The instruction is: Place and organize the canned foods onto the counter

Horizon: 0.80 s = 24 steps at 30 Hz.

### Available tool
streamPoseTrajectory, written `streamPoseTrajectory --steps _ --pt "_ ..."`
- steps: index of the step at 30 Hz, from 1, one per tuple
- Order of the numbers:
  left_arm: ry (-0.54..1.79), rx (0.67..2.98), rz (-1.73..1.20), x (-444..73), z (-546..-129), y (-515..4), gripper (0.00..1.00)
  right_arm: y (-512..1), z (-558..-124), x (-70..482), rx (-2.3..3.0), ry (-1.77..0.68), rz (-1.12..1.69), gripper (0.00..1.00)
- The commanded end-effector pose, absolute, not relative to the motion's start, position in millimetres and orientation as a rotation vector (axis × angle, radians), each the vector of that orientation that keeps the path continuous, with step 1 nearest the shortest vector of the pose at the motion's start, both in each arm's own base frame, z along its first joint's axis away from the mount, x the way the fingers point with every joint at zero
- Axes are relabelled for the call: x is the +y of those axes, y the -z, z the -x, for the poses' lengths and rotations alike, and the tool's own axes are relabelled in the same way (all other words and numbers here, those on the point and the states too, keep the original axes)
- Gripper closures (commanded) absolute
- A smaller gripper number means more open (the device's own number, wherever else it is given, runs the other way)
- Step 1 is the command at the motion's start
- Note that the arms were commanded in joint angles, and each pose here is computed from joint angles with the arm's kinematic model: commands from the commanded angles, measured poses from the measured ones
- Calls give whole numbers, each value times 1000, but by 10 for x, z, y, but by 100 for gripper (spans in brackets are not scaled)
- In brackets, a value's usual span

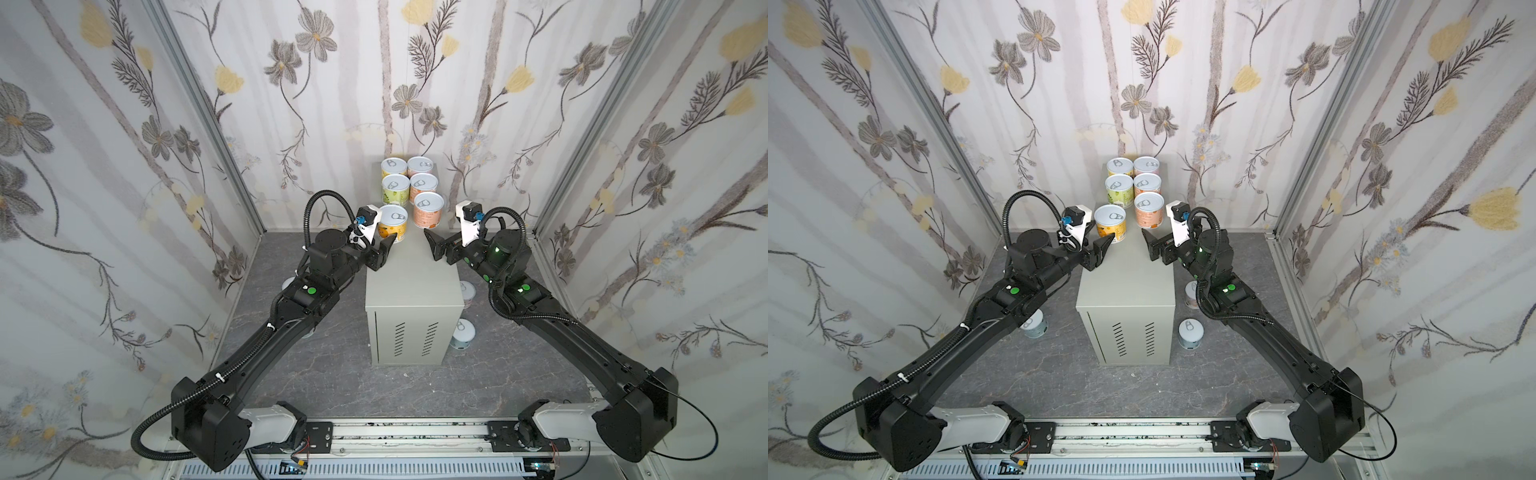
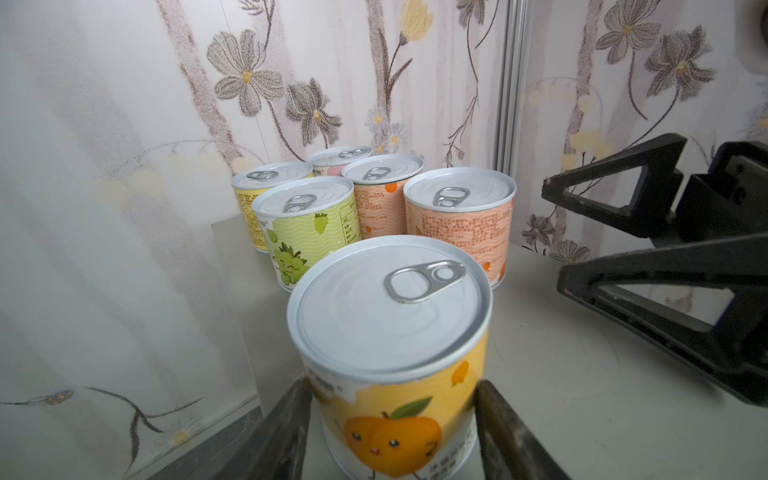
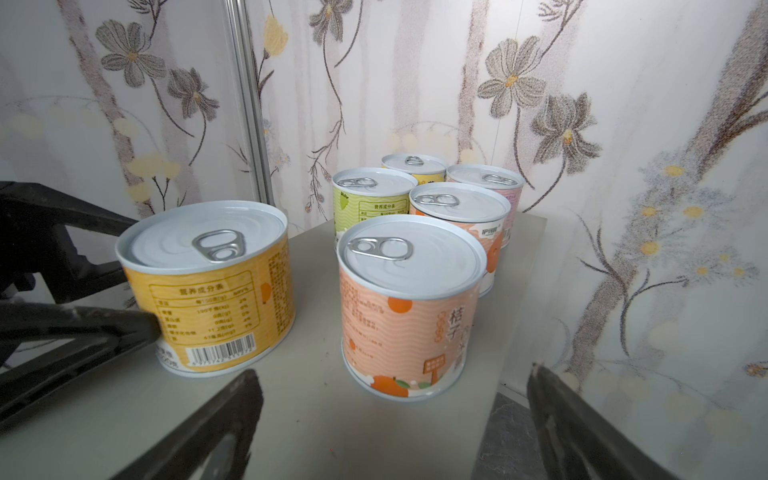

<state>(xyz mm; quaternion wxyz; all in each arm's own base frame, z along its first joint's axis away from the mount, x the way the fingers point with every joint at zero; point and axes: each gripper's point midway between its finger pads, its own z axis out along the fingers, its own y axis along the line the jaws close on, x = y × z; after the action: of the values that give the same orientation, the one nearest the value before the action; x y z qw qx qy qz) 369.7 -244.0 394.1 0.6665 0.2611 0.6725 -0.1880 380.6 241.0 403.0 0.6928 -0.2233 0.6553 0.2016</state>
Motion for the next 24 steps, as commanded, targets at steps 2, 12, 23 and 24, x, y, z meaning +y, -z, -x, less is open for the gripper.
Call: streamPoseTrajectory --steps 2,12,23,24 --pt "408 1480 -588 -2456 -3739 -4034 39 -4165 -3812 2416 1415 -465 488 0" --pt "395 1491 -573 -2472 -3832 -3986 41 -4151 -3826 2410 1418 -462 487 0" --pt "383 1503 -563 -2524 -3968 -3964 41 -4124 -3844 2398 1429 -458 486 0" --pt "383 1506 -564 -2530 -3977 -3955 41 -4127 -3843 2396 1428 -458 486 0"
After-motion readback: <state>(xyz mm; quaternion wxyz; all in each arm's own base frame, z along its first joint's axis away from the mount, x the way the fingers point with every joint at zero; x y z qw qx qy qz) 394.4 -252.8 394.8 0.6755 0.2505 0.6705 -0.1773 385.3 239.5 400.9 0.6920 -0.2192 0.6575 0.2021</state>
